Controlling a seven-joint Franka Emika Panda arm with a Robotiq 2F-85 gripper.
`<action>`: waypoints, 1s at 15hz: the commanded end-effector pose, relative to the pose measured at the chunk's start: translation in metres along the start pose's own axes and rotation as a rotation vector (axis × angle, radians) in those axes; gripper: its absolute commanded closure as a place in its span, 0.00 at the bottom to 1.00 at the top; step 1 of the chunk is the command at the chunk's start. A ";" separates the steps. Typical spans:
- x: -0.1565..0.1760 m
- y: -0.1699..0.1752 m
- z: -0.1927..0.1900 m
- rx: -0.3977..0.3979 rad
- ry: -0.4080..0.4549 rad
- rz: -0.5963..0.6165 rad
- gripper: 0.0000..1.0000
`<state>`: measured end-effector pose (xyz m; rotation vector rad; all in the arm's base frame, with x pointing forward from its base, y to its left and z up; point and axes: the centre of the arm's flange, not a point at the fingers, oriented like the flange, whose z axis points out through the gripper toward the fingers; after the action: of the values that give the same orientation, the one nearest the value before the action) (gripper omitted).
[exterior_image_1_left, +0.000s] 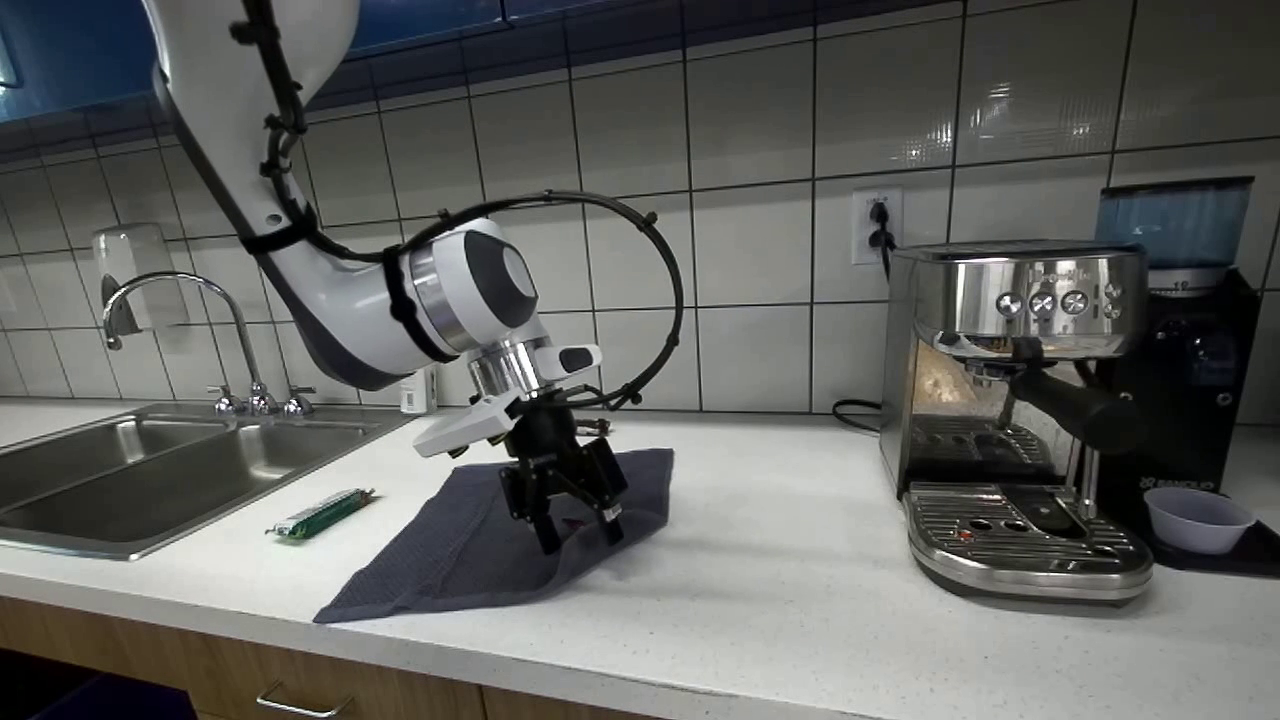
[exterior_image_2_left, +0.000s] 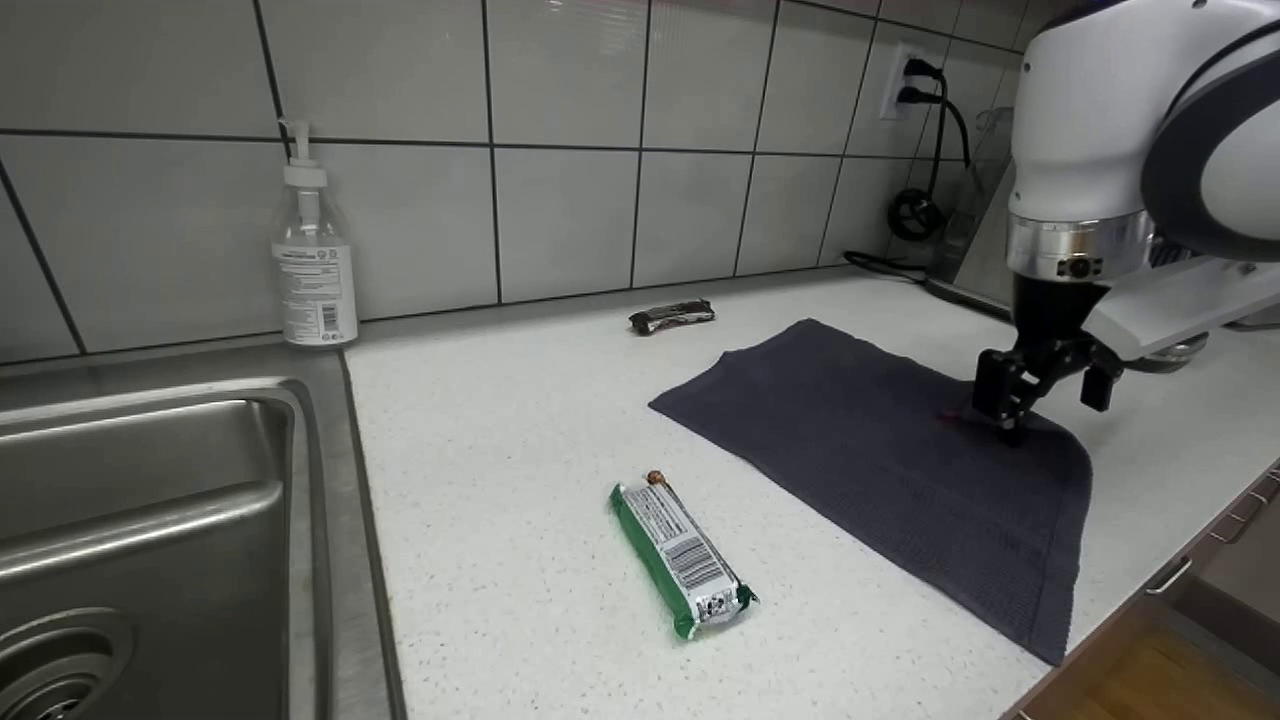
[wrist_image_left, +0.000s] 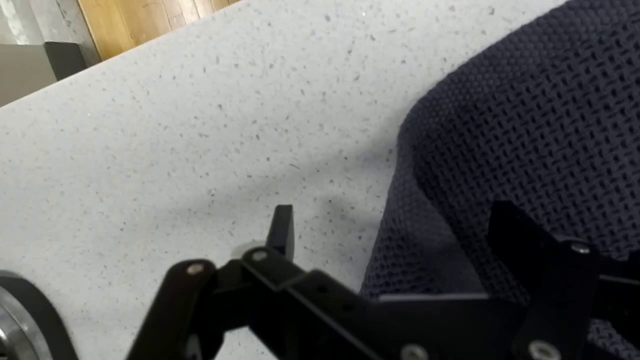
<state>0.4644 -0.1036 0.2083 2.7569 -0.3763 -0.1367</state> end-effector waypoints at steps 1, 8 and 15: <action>0.010 -0.001 0.001 -0.044 -0.007 0.018 0.00; 0.015 0.003 0.005 -0.052 -0.013 0.034 0.00; 0.019 0.007 0.006 -0.055 -0.015 0.051 0.00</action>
<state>0.4732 -0.1155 0.2026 2.7287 -0.4184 -0.1446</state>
